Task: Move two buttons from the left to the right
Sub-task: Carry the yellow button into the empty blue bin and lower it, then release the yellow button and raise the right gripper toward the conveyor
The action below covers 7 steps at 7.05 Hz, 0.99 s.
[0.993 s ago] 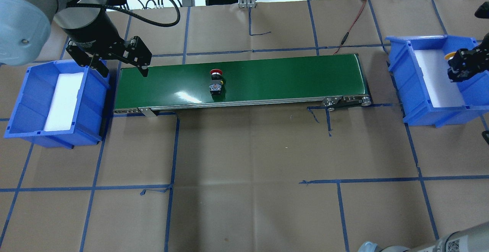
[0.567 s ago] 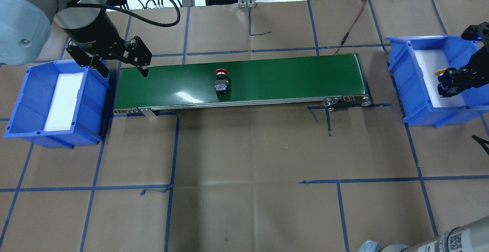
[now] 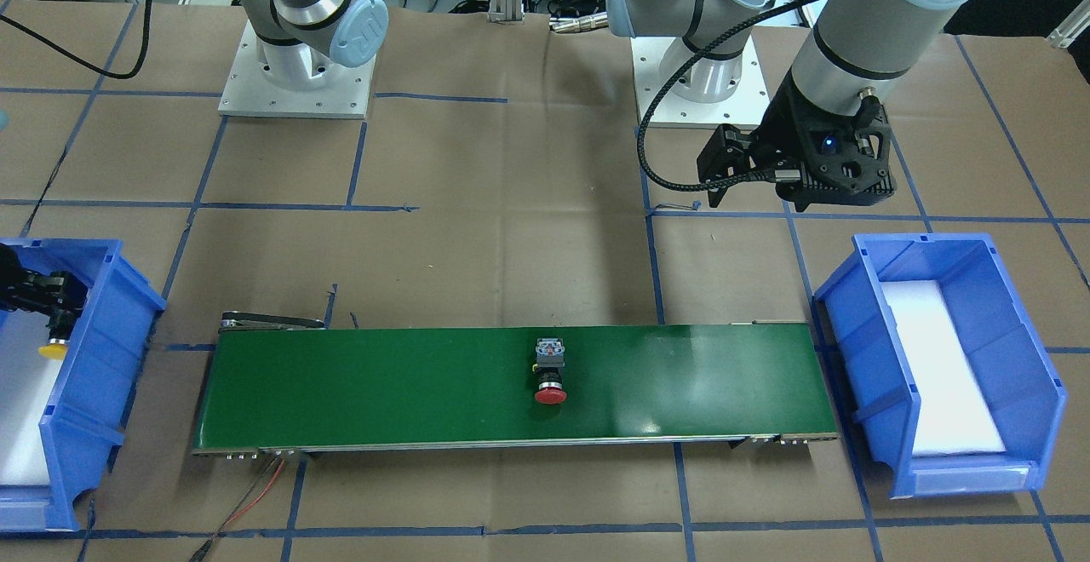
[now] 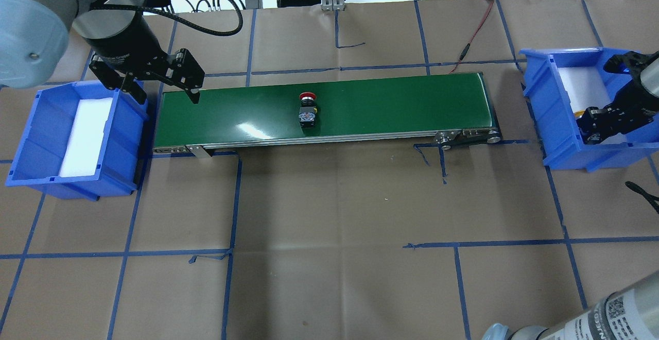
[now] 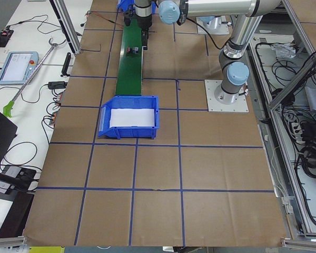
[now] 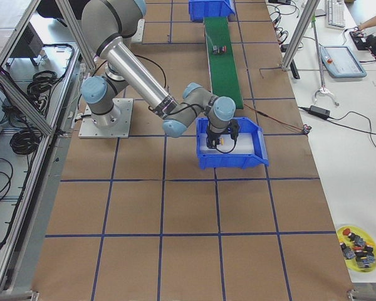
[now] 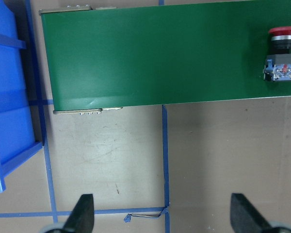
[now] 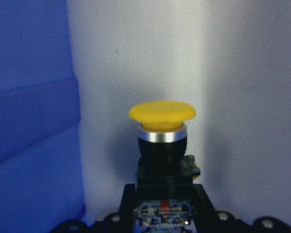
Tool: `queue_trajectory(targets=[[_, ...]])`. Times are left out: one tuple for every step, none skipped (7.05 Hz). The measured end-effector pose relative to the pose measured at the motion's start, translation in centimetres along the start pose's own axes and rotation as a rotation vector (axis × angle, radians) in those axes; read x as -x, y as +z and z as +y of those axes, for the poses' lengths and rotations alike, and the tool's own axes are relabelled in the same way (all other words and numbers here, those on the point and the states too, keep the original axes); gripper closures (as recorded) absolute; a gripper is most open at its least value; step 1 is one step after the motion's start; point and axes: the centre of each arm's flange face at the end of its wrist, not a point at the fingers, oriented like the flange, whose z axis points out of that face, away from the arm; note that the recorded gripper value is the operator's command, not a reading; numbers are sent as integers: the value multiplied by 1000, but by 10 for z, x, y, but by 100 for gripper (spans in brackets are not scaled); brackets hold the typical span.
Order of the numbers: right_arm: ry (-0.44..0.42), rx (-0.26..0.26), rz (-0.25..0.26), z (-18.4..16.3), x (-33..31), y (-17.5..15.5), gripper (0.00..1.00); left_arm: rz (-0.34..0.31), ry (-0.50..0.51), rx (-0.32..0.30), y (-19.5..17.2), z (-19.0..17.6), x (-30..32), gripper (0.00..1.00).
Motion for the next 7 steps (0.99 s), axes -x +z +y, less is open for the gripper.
queue_trajectory(targets=[[0, -10, 8, -2, -1, 0, 15, 0, 0, 0, 0, 0, 0, 0], [4, -23, 15, -3, -2, -1, 13, 0, 0, 0, 0, 0, 0, 0], [7, -30, 19, -4, -2, -2, 7, 0, 0, -1, 0, 0, 0, 0], [8, -37, 23, -5, -3, -5, 5, 0, 0, -1, 0, 0, 0, 0], [10, -58, 36, -8, -3, -18, 1, 0, 0, 0, 0, 0, 0, 0], [22, -106, 63, -15, -3, -48, 0, 0, 0, 0, 0, 0, 0, 0], [37, -182, 97, -25, 2, -93, 1, 0, 0, 0, 0, 0, 0, 0]])
